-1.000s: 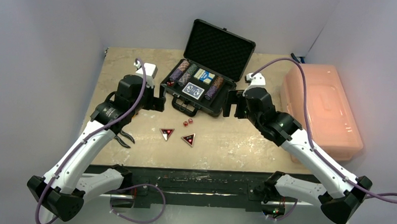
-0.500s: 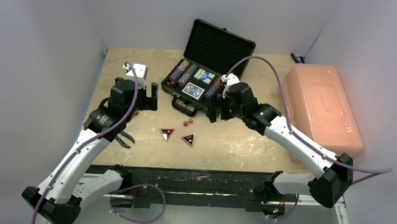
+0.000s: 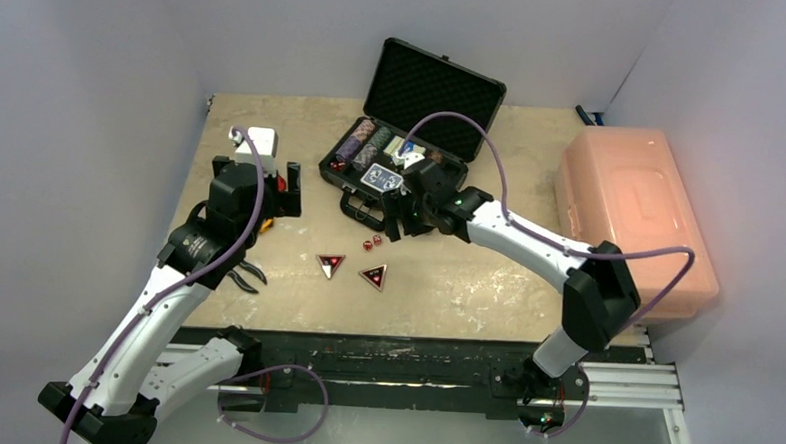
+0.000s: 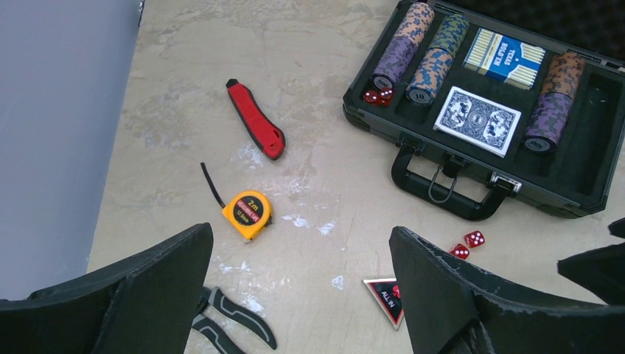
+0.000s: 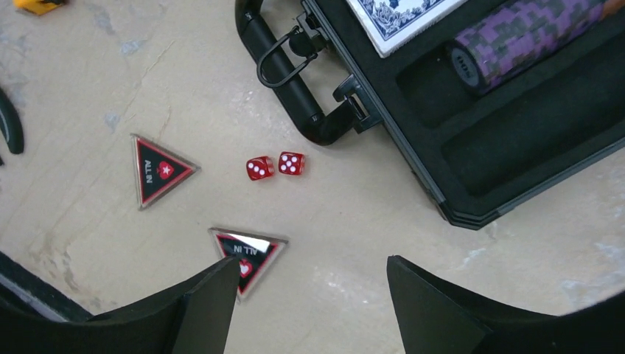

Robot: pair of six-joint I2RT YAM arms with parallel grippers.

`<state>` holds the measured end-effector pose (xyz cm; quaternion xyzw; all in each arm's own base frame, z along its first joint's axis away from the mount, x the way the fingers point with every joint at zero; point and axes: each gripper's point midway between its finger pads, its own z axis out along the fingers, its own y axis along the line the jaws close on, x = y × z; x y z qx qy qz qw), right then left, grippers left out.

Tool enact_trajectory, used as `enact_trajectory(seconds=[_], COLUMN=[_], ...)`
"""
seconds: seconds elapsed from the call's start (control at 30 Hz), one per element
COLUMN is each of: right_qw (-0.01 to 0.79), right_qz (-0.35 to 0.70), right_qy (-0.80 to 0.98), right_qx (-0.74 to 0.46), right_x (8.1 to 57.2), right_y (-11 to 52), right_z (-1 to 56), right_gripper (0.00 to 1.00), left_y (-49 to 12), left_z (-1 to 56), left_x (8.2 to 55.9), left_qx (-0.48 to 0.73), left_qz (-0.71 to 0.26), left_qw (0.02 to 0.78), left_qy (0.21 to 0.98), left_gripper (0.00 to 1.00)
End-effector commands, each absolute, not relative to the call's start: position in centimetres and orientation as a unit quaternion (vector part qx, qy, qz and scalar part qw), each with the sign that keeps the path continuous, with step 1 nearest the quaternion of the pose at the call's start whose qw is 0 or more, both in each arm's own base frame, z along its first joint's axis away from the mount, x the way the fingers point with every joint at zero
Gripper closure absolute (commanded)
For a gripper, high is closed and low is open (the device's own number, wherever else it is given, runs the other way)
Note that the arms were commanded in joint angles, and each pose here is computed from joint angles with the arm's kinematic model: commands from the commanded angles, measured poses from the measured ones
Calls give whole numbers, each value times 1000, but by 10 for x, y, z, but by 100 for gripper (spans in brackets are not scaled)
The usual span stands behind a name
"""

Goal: Pack up texas hold em set

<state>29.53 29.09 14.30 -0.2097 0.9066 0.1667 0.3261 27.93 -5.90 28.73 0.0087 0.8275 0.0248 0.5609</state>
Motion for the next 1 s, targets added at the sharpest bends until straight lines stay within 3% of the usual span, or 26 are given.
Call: enact_trajectory(seconds=[0.0, 0.5, 0.97], right_qw=[325, 307, 293], right_qz=[160, 106, 101], right_qy=[919, 935, 939], right_qx=[-157, -140, -149], right_x=[304, 323, 332], right_y=[310, 339, 356], right_z=[138, 91, 68], right_gripper=[26, 49, 53], left_y=[-52, -49, -49], left_z=[298, 302, 302], left_x=[281, 278, 278], left_qx=[0, -2, 0], left_qz=[37, 40, 40], left_qw=[579, 585, 585], left_qy=[814, 810, 810], left_gripper=[10, 10, 11])
